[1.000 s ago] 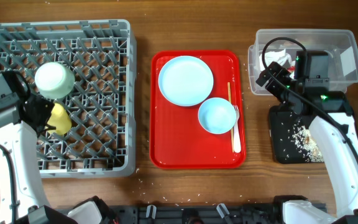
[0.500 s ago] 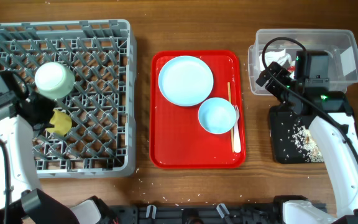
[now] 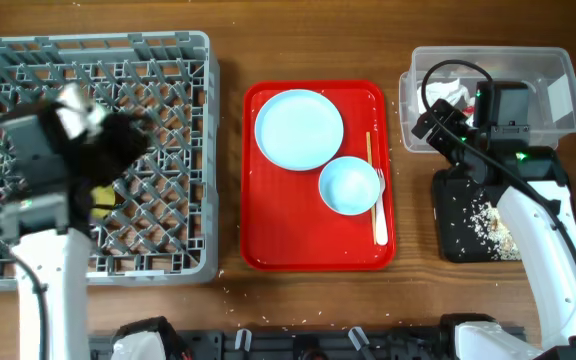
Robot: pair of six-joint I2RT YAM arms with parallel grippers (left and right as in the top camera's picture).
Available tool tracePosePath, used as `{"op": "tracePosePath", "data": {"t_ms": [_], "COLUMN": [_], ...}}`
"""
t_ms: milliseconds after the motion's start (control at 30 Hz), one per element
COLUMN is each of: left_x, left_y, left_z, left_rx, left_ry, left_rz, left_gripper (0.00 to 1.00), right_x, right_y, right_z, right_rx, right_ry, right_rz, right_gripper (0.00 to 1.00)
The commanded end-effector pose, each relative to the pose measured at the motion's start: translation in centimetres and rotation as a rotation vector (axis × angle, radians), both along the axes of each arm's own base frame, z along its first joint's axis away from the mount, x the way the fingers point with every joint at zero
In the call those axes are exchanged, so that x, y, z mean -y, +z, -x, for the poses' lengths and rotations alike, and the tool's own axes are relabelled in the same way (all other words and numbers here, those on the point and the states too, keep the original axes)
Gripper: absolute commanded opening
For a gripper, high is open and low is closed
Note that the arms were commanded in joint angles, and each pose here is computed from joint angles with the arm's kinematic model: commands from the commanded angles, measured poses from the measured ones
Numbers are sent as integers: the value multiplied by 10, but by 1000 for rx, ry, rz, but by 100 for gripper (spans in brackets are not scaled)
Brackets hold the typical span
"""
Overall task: Sort waste into correct bins and load items into the dishwasher rack
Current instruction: 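Reach the left gripper to the small light-blue bowl and grasp it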
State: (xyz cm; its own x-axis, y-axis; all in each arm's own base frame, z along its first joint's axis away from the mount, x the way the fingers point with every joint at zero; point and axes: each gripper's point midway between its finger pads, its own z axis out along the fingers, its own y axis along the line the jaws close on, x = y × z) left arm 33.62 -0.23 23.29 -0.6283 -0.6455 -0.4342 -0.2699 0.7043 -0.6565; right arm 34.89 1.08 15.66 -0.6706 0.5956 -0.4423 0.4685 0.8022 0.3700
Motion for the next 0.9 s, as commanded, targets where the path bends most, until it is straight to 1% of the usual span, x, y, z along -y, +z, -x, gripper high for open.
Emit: {"op": "tracePosePath", "data": {"t_ms": [0, 33, 67, 167, 233, 267, 300, 333, 367, 400, 433, 500, 533, 633, 733, 800, 833, 867], "left_x": [91, 111, 150, 244, 300, 320, 336, 351, 356, 359, 359, 355, 352, 339, 314, 301, 294, 285], "left_y": [5, 3, -4, -27, -49, -61, -77, -104, -121, -134, -146, -165, -173, -187, -207, -212, -211, -208], "left_z": [-7, -8, -6, 12, 26, 31, 33, 31, 31, 33, 34, 34, 36, 46, 67, 77, 78, 77], "left_rx": [78, 97, 111, 139, 207, 239, 252, 246, 241, 240, 236, 199, 173, 93, -60, -129, -156, -188], "left_ry": [-306, -378, -498, -760, -933, -992, -1013, -986, -980, -991, -998, -977, -979, -1000, -1036, -1045, -1028, -976], "left_rz": [-11, -27, -33, -36, -88, -126, -174, -268, -338, -394, -453, -528, -544, -575, -630, -653, -659, -661], "left_gripper": [66, 67, 67, 66, 66, 70, 70, 70, 63, 48, 28, 9, 4, 4, 4, 4, 4, 4], "right_x": [3, 3, 3, 3, 3, 3, 3, 3, 3, 3, 3, 3, 3, 3, 3, 3, 3, 3], "right_y": [-2, -2, -2, -2, -2, -2, -2, -2, -2, -2, -2, -2, -2, -2, -2, -2, -2, -2], "right_z": [-1, -1, -1, -1, -1, -1, -1, -1, -1, -1, -1, -1, -1, -1, -1, -1, -1, -1], "right_rx": [-4, -4, -4, -4, -4, -4, -4, -4, -4, -4, -4, -4, -4, -4, -4, -4, -4, -4], "right_ry": [-14, -14, -14, -14, -14, -14, -14, -14, -14, -14, -14, -14, -14, -14, -14, -14, -14, -14], "right_rz": [4, 4, 4, 4, 4, 4, 4, 4, 4, 4, 4, 4, 4, 4, 4, 4, 4, 4], "right_gripper": [100, 100, 100, 100, 100, 100, 100, 100, 100, 100, 100, 100, 100, 100, 100, 100, 100, 100]}}
